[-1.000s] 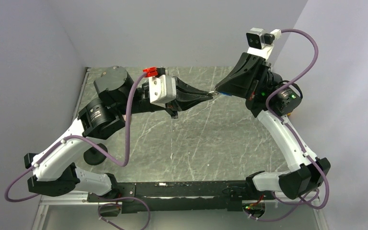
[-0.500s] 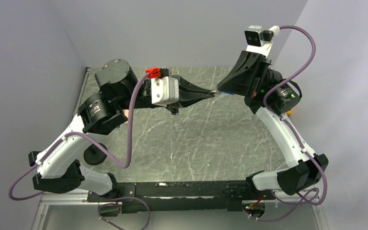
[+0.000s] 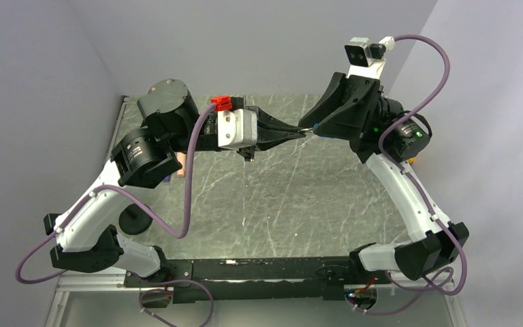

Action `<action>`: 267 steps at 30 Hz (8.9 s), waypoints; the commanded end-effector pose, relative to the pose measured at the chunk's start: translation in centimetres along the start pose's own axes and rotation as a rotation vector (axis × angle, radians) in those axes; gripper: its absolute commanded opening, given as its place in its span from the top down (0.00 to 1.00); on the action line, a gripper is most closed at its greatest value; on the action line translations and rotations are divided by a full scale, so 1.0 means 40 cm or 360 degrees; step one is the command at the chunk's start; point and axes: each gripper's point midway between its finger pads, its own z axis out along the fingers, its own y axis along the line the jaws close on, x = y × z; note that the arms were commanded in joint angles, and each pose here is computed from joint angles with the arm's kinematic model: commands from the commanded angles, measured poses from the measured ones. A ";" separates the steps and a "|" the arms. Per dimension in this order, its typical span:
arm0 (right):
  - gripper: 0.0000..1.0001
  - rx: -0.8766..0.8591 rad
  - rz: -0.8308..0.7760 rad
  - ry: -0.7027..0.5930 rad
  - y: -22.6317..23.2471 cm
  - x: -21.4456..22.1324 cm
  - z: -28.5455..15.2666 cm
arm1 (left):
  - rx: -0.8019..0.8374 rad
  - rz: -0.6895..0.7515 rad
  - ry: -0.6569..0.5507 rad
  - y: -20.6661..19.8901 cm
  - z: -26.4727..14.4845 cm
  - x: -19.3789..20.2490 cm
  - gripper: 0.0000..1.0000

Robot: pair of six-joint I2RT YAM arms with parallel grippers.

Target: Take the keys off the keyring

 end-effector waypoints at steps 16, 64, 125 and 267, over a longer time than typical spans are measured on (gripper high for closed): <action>0.15 0.0631 -0.0372 -0.0055 -0.054 -0.043 -0.002 | -0.0403 0.0076 0.0135 0.095 -0.074 0.024 1.00; 0.57 0.1612 0.0790 -0.1054 -0.300 -0.078 -0.225 | -0.0973 0.0573 0.0516 0.205 -0.112 0.246 1.00; 1.00 0.1694 0.0858 -0.0932 -0.297 -0.051 -0.216 | -0.0945 0.0673 0.0674 0.220 -0.073 0.271 1.00; 0.65 0.0637 -0.0674 -0.0413 -0.075 -0.190 -0.001 | -0.0431 -0.0994 -0.0492 0.174 -0.035 -0.006 1.00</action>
